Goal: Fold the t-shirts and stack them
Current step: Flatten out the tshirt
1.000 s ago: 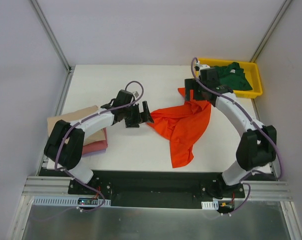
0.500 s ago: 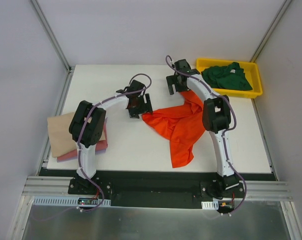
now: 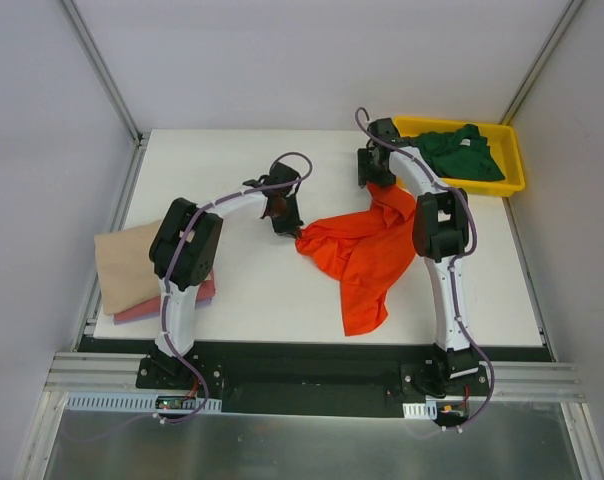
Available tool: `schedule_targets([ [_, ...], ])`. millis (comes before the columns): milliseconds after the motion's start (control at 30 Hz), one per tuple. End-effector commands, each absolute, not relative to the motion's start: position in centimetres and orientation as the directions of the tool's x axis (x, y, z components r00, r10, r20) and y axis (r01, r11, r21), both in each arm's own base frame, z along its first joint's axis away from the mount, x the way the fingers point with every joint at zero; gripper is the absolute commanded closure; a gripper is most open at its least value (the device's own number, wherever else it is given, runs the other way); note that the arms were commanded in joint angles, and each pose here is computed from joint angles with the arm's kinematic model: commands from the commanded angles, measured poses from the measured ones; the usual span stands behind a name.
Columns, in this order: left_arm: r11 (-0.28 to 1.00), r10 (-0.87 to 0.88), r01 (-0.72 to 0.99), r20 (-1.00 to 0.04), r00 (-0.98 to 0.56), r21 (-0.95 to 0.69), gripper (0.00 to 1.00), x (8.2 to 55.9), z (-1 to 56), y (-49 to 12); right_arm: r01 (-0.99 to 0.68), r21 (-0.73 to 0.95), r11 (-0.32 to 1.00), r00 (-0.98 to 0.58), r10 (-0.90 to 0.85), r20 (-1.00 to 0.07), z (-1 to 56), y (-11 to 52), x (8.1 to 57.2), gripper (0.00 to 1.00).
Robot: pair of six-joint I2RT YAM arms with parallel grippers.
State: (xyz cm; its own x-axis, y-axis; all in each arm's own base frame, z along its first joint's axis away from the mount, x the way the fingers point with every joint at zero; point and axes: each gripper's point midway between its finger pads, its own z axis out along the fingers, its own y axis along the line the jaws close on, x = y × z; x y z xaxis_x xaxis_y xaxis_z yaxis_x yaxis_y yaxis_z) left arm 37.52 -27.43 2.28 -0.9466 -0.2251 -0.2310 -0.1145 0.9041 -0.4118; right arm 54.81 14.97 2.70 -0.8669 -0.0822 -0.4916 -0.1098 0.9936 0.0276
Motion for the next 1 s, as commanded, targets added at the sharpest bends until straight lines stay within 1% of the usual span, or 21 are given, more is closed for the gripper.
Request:
schedule_targets([
  [0,0.934,-0.195,-0.088,-0.285,-0.939,-0.347,1.00,37.3,3.1,-26.3,-0.052,0.026,0.998,-0.901,-0.036,-0.433,1.7,14.3,53.3,0.54],
  [33,0.940,-0.194,-0.085,-0.313,-0.930,-0.330,1.00,37.4,3.6,-25.9,-0.044,0.013,0.999,-0.899,-0.034,-0.437,1.8,14.1,53.3,0.63],
  [100,0.951,-0.188,-0.071,-0.379,-0.906,-0.302,1.00,37.8,5.3,-24.7,-0.023,-0.012,1.000,-0.887,-0.025,-0.461,2.7,13.5,53.8,0.79],
  [167,0.968,-0.177,-0.070,-0.464,-0.868,-0.240,1.00,38.3,7.0,-22.9,-0.041,0.005,0.999,-0.865,-0.033,-0.500,4.5,13.7,54.3,0.89],
  [200,0.972,-0.175,-0.070,-0.492,-0.853,-0.225,1.00,38.2,7.8,-22.2,-0.084,0.047,0.995,-0.849,-0.046,-0.527,5.8,14.6,54.4,0.95],
  [233,0.976,-0.166,-0.064,-0.526,-0.834,-0.206,1.00,38.2,8.8,-21.5,-0.117,0.086,0.989,-0.824,-0.048,-0.564,7.5,15.2,54.6,0.99],
  [300,0.982,-0.160,-0.071,-0.584,-0.796,-0.172,1.00,38.0,10.8,-19.9,-0.175,0.169,0.970,-0.762,-0.025,-0.647,11.6,16.2,54.2,0.99],
  [367,0.984,-0.162,-0.075,-0.636,-0.754,-0.162,1.00,37.6,13.1,-18.7,-0.200,0.187,0.962,-0.649,0.013,-0.760,16.8,15.9,53.9,0.99],
  [400,0.984,-0.166,-0.075,-0.664,-0.729,-0.164,1.00,37.4,14.5,-18.2,-0.201,0.186,0.962,-0.598,0.030,-0.801,19.3,15.3,53.0,0.99],
  [433,0.982,-0.174,-0.076,-0.689,-0.703,-0.171,1.00,37.1,16.0,-17.7,-0.201,0.183,0.962,-0.544,0.045,-0.838,21.7,14.7,52.3,0.99],
  [533,0.978,-0.198,-0.074,-0.761,-0.618,-0.195,1.00,36.0,20.3,-16.1,-0.180,0.161,0.970,-0.417,0.073,-0.906,27.7,12.6,48.6,0.99],
  [600,0.971,-0.230,-0.067,-0.804,-0.548,-0.232,1.00,35.0,23.7,-15.1,-0.152,0.134,0.979,-0.338,0.076,-0.938,31.1,10.9,46.1,0.99],
  [767,0.949,-0.299,-0.009,-0.895,-0.331,-0.314,1.00,31.8,33.3,-12.4,-0.158,0.125,0.980,-0.114,0.107,-0.988,39.8,8.6,38.8,1.00],
  [967,0.927,-0.369,0.051,-0.928,-0.058,-0.372,1.00,26.7,43.9,-8.2,-0.137,0.102,0.985,0.142,0.122,-0.982,49.2,5.4,29.9,1.00],
])
